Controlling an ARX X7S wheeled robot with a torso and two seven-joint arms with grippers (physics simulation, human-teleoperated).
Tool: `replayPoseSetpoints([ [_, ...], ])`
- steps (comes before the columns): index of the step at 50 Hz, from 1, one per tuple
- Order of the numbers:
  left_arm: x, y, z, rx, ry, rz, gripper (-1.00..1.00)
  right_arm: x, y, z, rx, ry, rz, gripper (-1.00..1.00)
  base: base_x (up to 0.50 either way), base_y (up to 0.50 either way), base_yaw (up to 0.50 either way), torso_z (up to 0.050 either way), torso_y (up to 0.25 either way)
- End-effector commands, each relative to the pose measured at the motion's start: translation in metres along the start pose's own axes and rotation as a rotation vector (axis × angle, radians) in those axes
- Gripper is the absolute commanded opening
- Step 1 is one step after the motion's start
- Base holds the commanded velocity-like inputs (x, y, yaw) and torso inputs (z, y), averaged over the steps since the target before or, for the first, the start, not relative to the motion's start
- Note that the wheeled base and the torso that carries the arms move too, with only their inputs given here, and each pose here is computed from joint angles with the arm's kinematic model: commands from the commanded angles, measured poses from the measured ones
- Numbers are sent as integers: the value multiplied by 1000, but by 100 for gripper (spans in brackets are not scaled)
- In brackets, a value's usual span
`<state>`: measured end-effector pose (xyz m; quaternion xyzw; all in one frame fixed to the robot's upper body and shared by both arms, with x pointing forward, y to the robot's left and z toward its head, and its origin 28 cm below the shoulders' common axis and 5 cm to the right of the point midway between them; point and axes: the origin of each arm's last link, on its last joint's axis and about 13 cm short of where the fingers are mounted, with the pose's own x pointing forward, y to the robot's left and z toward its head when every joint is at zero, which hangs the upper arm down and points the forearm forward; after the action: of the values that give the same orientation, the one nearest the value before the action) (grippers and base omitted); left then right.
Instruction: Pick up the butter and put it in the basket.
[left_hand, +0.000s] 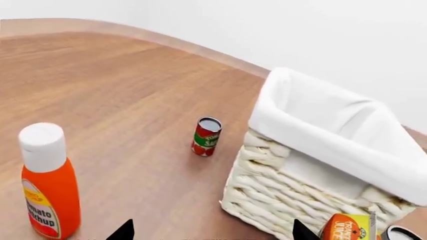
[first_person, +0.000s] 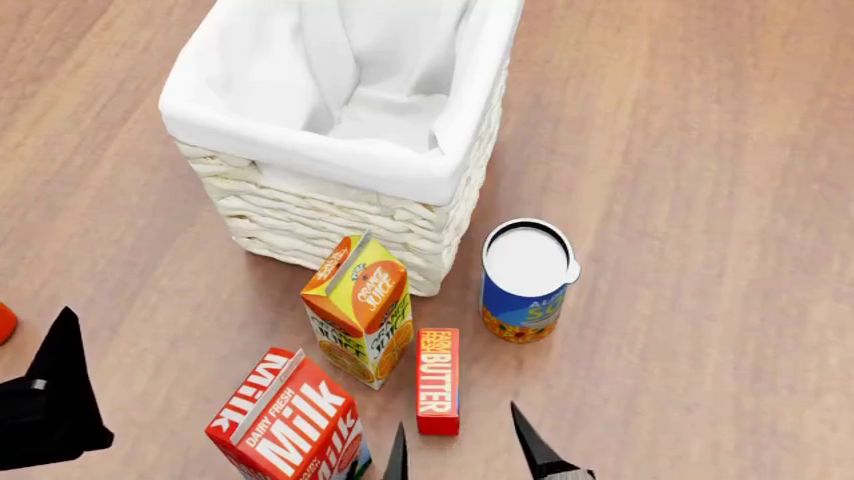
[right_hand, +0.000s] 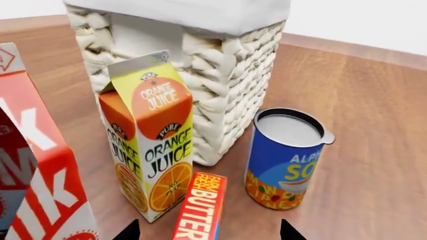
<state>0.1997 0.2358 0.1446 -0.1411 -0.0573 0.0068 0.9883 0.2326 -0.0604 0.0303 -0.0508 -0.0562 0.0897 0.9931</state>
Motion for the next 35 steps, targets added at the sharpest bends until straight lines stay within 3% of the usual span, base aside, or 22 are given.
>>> replayPoseSetpoints([
  [1,-2,0,4,-28,9,-14,100,10,-4,-1,13,1,-1,100,0,0,0,0,0],
  [35,-9,-2,10,-38,-7,-29,100,32,-7,-9,23,66,18,100,0,0,0,0,0],
])
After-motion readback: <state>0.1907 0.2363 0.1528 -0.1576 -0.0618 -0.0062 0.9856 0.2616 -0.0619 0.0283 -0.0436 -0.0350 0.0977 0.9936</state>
